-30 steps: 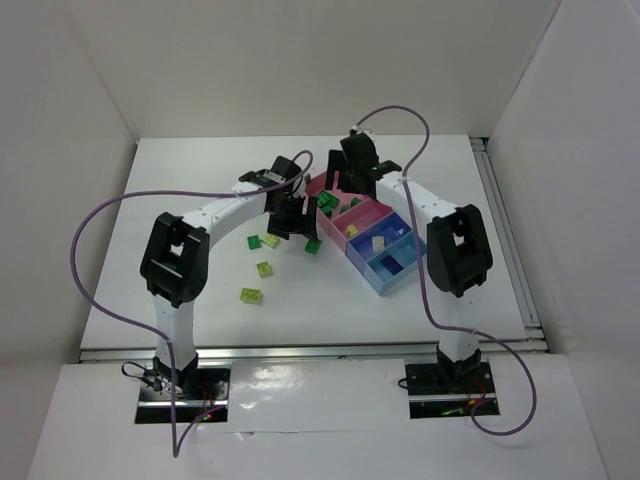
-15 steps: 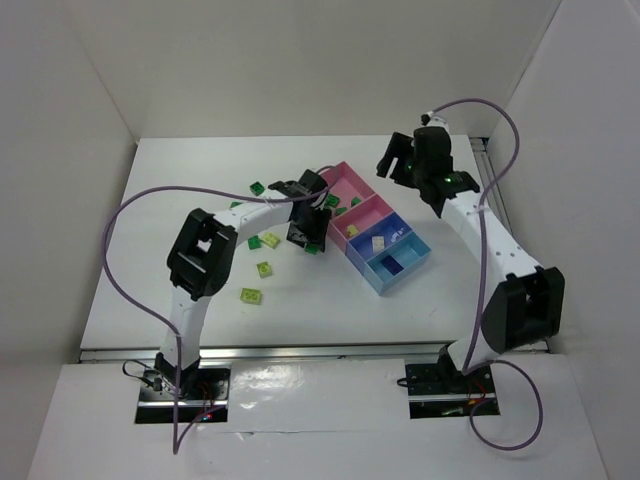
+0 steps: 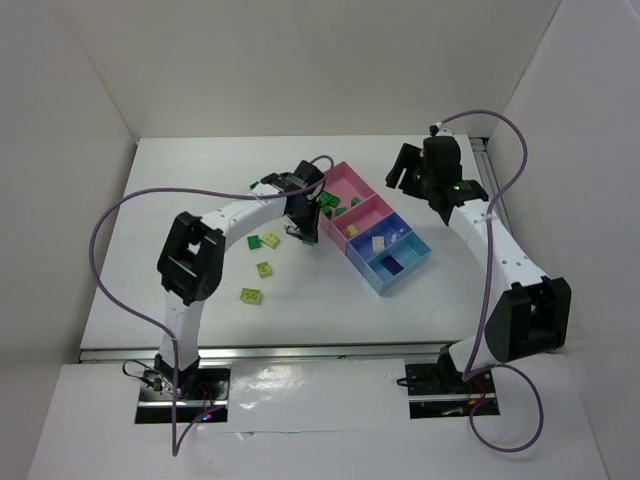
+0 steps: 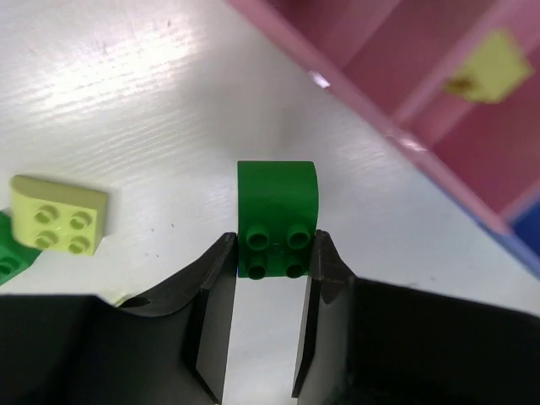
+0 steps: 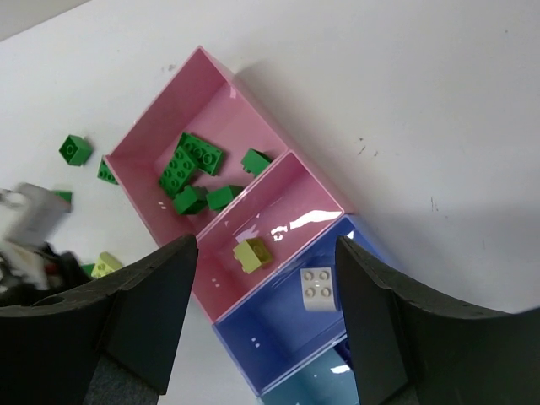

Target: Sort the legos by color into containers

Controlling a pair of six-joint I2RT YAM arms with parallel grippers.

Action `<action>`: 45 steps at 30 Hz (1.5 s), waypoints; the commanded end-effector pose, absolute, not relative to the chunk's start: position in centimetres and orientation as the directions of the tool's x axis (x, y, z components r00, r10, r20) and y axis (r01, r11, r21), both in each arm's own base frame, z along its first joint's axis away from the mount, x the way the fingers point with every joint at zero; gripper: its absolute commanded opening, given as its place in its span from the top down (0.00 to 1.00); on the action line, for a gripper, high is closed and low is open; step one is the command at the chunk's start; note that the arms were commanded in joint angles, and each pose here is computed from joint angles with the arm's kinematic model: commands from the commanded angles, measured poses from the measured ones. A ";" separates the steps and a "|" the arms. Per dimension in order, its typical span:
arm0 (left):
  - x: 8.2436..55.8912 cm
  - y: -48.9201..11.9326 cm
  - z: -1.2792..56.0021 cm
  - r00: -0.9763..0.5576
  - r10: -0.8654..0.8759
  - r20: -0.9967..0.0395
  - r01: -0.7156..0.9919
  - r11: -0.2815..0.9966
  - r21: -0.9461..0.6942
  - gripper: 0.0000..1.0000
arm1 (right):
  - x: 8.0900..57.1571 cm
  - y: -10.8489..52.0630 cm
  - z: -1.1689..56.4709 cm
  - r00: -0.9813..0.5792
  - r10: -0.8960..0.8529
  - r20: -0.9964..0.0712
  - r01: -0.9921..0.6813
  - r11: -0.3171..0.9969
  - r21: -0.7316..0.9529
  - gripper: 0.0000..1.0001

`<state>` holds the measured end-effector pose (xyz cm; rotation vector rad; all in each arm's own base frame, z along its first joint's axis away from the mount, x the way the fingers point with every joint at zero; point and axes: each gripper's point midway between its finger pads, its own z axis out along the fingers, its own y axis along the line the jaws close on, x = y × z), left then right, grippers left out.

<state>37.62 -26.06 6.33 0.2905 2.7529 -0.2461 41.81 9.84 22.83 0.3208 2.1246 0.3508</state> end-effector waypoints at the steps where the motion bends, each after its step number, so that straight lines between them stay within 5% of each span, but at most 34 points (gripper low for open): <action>1: 40.0 -26.4 15.1 -0.850 0.105 -0.516 0.255 0.939 -0.230 0.75 | 40.9 9.8 23.6 -0.531 0.341 -0.776 0.062 0.928 0.366 0.27; 8: 46.4 -29.8 16.6 -0.831 0.055 -0.554 0.252 0.924 -0.287 0.70 | 39.2 10.8 22.1 -0.585 0.321 -0.744 0.015 0.922 0.386 0.27; 12: 49.2 -30.8 15.6 -0.851 -0.010 -0.525 0.227 0.895 -0.385 0.29 | 37.7 12.9 21.0 -0.614 0.301 -0.729 -0.015 0.920 0.393 0.24; 16: 49.4 -29.4 18.7 -0.824 -0.058 -0.563 0.232 0.873 -0.430 0.14 | 36.5 14.5 20.5 -0.624 0.271 -0.733 -0.056 0.920 0.388 0.24; 22: 46.2 -22.7 22.1 -0.783 -0.074 -0.618 0.162 0.934 -0.317 0.21 | 35.4 20.7 20.3 -0.641 0.137 -0.755 -0.231 0.904 0.360 0.25; 30: 39.4 -10.7 16.2 -0.838 -0.259 -0.481 -0.138 0.952 -0.272 0.26 | 30.4 33.9 16.7 -0.660 -0.180 -0.729 -0.530 0.800 0.282 0.19; 34: 32.3 -7.0 12.0 -0.864 -0.327 -0.383 -0.250 0.938 -0.238 0.18 | 28.9 38.7 13.2 -0.669 -0.279 -0.689 -0.587 0.767 0.260 0.16; 45: 23.4 -6.6 9.6 -0.799 -0.561 -0.218 -0.456 0.801 -0.388 0.09 | 29.6 46.1 7.4 -0.682 -0.350 -0.642 -0.623 0.737 0.260 0.13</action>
